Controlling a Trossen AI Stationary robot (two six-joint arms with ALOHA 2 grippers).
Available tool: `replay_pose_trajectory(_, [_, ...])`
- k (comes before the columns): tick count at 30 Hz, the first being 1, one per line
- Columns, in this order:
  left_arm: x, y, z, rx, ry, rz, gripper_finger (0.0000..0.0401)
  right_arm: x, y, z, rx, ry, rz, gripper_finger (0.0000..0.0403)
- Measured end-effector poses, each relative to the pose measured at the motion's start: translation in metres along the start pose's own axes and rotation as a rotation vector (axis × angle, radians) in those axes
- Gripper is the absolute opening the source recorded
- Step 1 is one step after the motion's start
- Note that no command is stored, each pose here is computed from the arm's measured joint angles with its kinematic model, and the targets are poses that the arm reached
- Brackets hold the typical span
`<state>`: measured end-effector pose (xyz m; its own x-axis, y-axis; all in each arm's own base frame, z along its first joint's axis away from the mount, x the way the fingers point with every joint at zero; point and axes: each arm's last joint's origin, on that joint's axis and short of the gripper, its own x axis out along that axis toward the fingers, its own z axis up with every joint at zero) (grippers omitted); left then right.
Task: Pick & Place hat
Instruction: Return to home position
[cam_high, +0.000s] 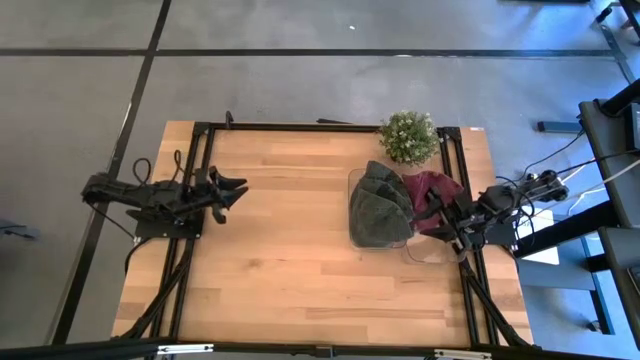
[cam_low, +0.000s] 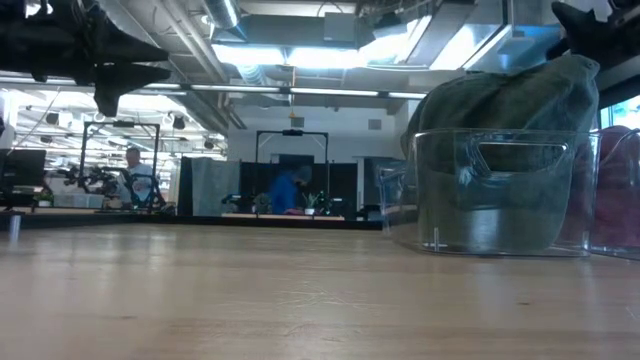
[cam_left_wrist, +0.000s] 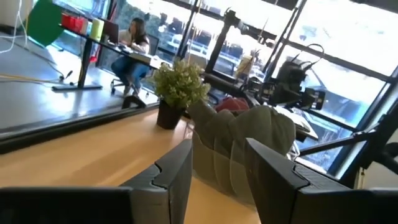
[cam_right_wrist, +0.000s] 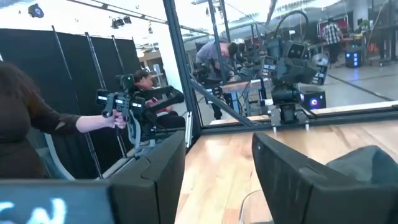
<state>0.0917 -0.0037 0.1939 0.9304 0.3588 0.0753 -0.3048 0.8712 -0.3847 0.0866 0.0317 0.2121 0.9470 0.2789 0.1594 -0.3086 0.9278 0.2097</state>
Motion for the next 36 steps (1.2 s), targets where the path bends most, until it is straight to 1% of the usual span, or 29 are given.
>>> replay_pose_trajectory(6, [-0.004, 0.005, -0.005, 0.021, 0.053, 0.026, 0.0139, -0.003, -0.002, -0.012, -0.044, -0.043, 0.018, 0.0186])
replay_pose_trajectory(11, [-0.004, 0.009, -0.014, 0.03, 0.1, 0.095, 0.014, -0.001, -0.006, -0.027, -0.046, -0.042, 0.018, 0.0186])
replay_pose_trajectory(16, [-0.004, 0.01, -0.016, 0.063, 0.124, 0.1, 0.0139, -0.001, -0.006, -0.028, -0.068, -0.034, 0.009, 0.0186])
replay_pose_trajectory(18, [-0.005, 0.011, -0.017, 0.07, 0.129, 0.105, 0.0138, -0.001, -0.007, -0.028, -0.07, -0.035, -0.013, 0.0186])
replay_pose_trajectory(21, [-0.005, 0.011, -0.017, 0.073, 0.127, 0.111, 0.0139, -0.001, -0.009, -0.033, -0.076, 0.01, -0.076, 0.0186])
replay_pose_trajectory(25, [-0.004, 0.011, -0.017, 0.126, 0.125, 0.124, 0.0141, -0.002, -0.012, -0.037, -0.087, 0.053, -0.152, 0.0186])
replay_pose_trajectory(28, [-0.004, 0.012, -0.017, 0.148, 0.124, 0.13, 0.0139, -0.002, -0.013, -0.04, -0.096, 0.078, -0.162, 0.0186])
replay_pose_trajectory(36, [-0.004, 0.012, -0.017, 0.149, 0.126, 0.127, 0.014, -0.002, -0.013, -0.04, -0.09, 0.078, -0.162, 0.0186])
